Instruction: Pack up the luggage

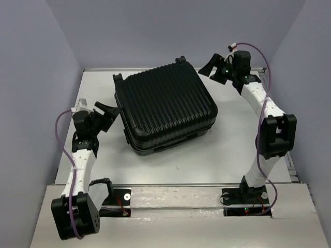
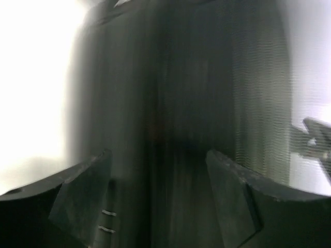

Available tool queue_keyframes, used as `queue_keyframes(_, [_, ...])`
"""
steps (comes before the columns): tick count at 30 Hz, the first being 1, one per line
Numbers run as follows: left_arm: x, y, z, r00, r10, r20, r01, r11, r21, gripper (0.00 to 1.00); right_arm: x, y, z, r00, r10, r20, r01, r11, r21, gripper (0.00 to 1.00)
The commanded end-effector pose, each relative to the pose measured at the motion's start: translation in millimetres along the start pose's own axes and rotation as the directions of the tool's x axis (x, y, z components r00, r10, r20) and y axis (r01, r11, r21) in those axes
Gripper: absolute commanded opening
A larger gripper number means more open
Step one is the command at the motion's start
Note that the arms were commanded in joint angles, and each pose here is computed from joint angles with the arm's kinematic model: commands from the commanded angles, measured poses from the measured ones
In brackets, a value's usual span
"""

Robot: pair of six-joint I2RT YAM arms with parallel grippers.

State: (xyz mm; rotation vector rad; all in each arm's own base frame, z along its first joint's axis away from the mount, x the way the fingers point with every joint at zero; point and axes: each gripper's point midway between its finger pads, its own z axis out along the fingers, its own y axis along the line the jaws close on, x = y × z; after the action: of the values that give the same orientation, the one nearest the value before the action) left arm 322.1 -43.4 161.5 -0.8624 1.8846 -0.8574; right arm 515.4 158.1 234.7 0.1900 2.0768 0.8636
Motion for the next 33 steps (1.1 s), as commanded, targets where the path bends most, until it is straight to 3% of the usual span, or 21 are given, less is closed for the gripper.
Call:
queue_keyframes(1, [-14.8, -103.4, -43.4, 0.973, 0.227, 0.042, -0.228, 0.917, 0.327, 0.87, -13.4, 87.9, -48.3, 0.993, -0.115, -0.018, 0.108, 0.969, -0.223, 0.94])
queue_keyframes(3, [-11.9, -97.4, -43.3, 0.974, 0.225, 0.025, -0.221, 0.922, 0.318, 0.87, -8.6, 83.9, -52.4, 0.990, -0.138, -0.021, 0.131, 0.969, -0.209, 0.91])
queue_keyframes(5, [-6.2, -89.9, -42.4, 0.973, 0.232, 0.001, -0.221, 0.925, 0.310, 0.87, 4.9, 71.6, -54.8, 0.986, -0.165, -0.031, 0.157, 0.970, -0.185, 0.78])
queue_keyframes(7, [-2.7, -81.9, -41.8, 0.971, 0.239, -0.010, -0.225, 0.929, 0.293, 0.87, 5.8, 79.8, -78.4, 0.977, -0.211, 0.017, 0.211, 0.958, -0.193, 0.47])
queue_keyframes(8, [0.3, -82.4, -45.7, 0.968, 0.251, -0.010, -0.237, 0.923, 0.304, 0.86, 25.7, 70.6, -82.3, 0.973, -0.232, 0.005, 0.228, 0.952, -0.206, 0.38])
queue_keyframes(10, [7.9, -81.1, -53.4, 0.962, 0.272, -0.012, -0.253, 0.912, 0.322, 0.84, 31.3, 90.5, -126.4, 0.953, -0.288, 0.096, 0.303, 0.921, -0.246, 0.17])
queue_keyframes(11, [11.2, -80.0, -56.1, 0.960, 0.281, -0.018, -0.260, 0.908, 0.328, 0.83, 41.5, 91.0, -139.2, 0.945, -0.305, 0.117, 0.325, 0.910, -0.258, 0.15])
queue_keyframes(14, [27.9, -71.6, -70.2, 0.939, 0.340, -0.046, -0.305, 0.890, 0.337, 0.79, 87.8, 68.2, -174.6, 0.924, -0.343, 0.169, 0.375, 0.900, -0.221, 0.14])
queue_keyframes(15, [36.8, -61.6, -73.6, 0.934, 0.348, -0.077, -0.308, 0.897, 0.318, 0.77, 120.4, 40.1, -171.7, 0.933, -0.338, 0.120, 0.356, 0.916, -0.186, 0.14])
queue_keyframes(17, [49.9, -49.8, -83.3, 0.932, 0.348, -0.101, -0.305, 0.903, 0.302, 0.74, 130.6, 24.5, -186.6, 0.934, -0.314, 0.171, 0.336, 0.935, -0.113, 0.15])
queue_keyframes(20, [60.6, -36.3, -92.0, 0.934, 0.341, -0.108, -0.302, 0.913, 0.275, 0.72, 158.8, -3.4, -185.0, 0.961, -0.232, 0.151, 0.243, 0.968, -0.062, 0.29])
queue_keyframes(24, [68.9, -18.0, -98.2, 0.949, 0.289, -0.123, -0.261, 0.944, 0.202, 0.71, 165.9, -19.2, -181.8, 0.963, -0.165, 0.212, 0.177, 0.984, -0.036, 0.47])
queue_keyframes(29, [78.0, -2.5, -97.8, 0.953, 0.270, -0.138, -0.245, 0.954, 0.173, 0.71, 166.6, -35.0, -163.6, 0.956, -0.217, 0.200, 0.221, 0.975, 0.000, 0.48])
queue_keyframes(33, [89.5, 1.2, -97.5, 0.947, 0.264, -0.182, -0.227, 0.953, 0.200, 0.70, 170.6, -26.7, -152.3, 0.942, -0.281, 0.182, 0.299, 0.951, -0.079, 0.49])
